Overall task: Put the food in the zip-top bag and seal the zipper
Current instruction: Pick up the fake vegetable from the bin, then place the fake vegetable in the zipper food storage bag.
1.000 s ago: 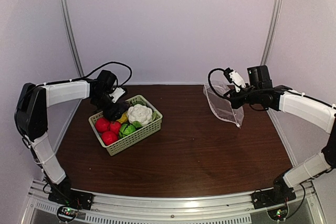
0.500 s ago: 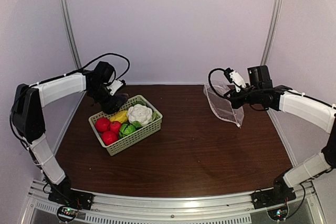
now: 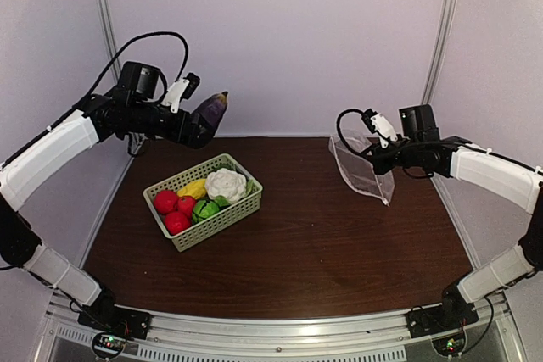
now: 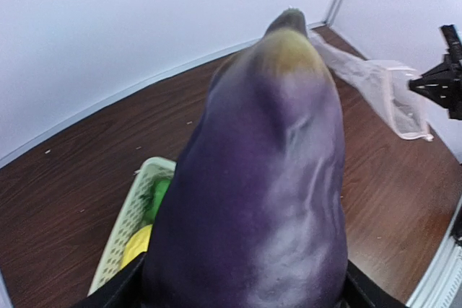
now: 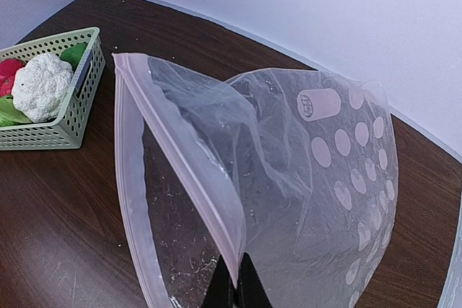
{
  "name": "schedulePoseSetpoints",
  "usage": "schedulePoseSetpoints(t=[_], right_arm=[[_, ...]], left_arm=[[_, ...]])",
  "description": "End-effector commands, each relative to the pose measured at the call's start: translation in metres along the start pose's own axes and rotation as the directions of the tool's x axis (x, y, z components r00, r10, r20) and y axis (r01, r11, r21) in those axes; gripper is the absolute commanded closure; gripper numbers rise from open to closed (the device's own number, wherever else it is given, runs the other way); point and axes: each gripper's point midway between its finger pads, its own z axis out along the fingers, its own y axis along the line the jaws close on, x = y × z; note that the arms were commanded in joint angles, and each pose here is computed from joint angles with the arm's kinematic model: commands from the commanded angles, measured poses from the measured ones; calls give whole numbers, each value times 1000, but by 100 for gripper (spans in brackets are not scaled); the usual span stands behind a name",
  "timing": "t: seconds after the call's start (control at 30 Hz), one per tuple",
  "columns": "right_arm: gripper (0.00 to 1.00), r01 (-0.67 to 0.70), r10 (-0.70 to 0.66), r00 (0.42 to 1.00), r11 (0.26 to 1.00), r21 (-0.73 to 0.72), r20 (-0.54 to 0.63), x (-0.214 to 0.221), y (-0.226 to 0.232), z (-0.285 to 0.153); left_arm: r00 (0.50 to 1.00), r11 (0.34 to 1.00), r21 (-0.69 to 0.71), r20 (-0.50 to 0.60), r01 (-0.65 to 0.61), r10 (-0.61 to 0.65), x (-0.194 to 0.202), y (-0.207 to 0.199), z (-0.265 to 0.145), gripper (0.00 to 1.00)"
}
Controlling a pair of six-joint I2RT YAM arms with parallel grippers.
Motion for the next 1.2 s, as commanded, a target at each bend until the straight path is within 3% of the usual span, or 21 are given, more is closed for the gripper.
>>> schedulePoseSetpoints(t=[0.0, 0.2, 0.53, 0.67, 0.83, 1.0, 1.17], right_arm=[[100, -37, 37, 999, 999, 7, 12, -13, -5, -2], [100, -27, 27, 1000, 1000, 9, -9, -30, -1, -1], [100, 3, -2, 1000, 999, 45, -6, -55, 5, 1], [100, 1, -1, 1000, 999, 35, 1, -58, 18, 8], [100, 21, -21, 1000, 1000, 13, -15, -56, 34, 16], [100, 28, -28, 999, 1000, 14, -16, -58, 39, 15], [100, 27, -27, 1000, 1000, -3, 14, -64, 44, 8]], left_arm=[[995, 967, 251, 82, 42, -64, -18, -68, 4, 50], [987, 889, 447, 71, 97, -144, -15, -129, 17, 51], [963, 779, 581, -30, 236, -270, 15, -181, 53, 53], [953, 701, 662, -72, 265, -293, 16, -217, 60, 54], [907, 553, 741, -182, 380, -380, 19, -248, 71, 54], [862, 465, 751, -273, 469, -428, 23, -265, 91, 55], [775, 347, 733, -380, 585, -504, 28, -271, 110, 56]])
